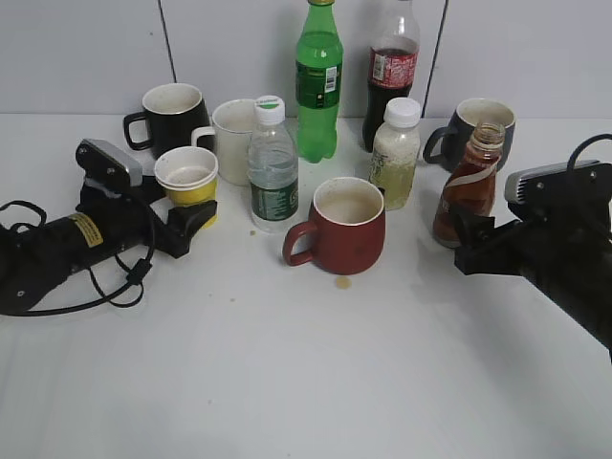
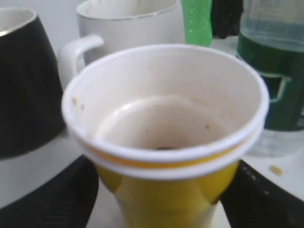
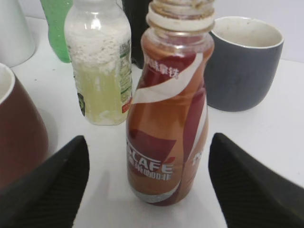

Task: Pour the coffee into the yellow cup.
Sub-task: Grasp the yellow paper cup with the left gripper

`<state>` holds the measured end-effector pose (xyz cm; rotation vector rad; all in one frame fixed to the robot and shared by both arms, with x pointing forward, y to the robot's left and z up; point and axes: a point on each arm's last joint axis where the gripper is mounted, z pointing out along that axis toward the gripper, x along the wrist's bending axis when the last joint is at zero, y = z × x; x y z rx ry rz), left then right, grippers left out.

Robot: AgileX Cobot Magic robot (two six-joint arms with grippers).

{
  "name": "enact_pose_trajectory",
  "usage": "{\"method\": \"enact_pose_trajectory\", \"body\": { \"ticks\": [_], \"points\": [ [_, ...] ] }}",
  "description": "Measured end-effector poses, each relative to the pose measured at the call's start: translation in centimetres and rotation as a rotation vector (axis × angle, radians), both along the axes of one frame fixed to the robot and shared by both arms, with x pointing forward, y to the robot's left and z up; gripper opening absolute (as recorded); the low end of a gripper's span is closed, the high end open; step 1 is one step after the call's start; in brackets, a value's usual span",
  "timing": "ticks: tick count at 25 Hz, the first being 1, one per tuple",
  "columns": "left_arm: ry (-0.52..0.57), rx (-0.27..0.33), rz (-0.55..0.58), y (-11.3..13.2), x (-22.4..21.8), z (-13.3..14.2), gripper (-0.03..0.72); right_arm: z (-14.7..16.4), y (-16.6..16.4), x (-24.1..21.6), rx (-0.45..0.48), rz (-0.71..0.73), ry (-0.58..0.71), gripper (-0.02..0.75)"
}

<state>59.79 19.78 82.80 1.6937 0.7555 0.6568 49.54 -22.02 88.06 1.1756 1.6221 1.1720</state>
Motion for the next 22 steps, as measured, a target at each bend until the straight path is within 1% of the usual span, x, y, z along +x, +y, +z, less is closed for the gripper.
{"method": "enact_pose_trajectory", "body": {
  "ticks": [5,12,17,19,22],
  "points": [
    [-0.003,0.0,-0.002,-0.1,0.6,-0.6,0.601,0.0,0.0,0.0,0.0,-0.001,0.0,0.587],
    [-0.027,-0.016,-0.003,-0.3,1.5,-0.1,0.597,0.0,0.0,0.0,0.001,-0.001,0.0,0.587],
    [-0.031,-0.003,-0.016,-1.6,2.1,0.2,0.592,0.0,0.0,0.0,0.001,-0.001,0.0,0.587],
    [-0.025,0.001,-0.011,-1.7,2.2,0.2,0.591,0.0,0.0,0.0,0.001,-0.001,0.0,0.587],
    [-0.018,-0.01,0.038,-1.6,2.4,0.2,0.568,0.0,0.0,0.0,0.0,-0.001,0.0,0.587]
  ]
}}
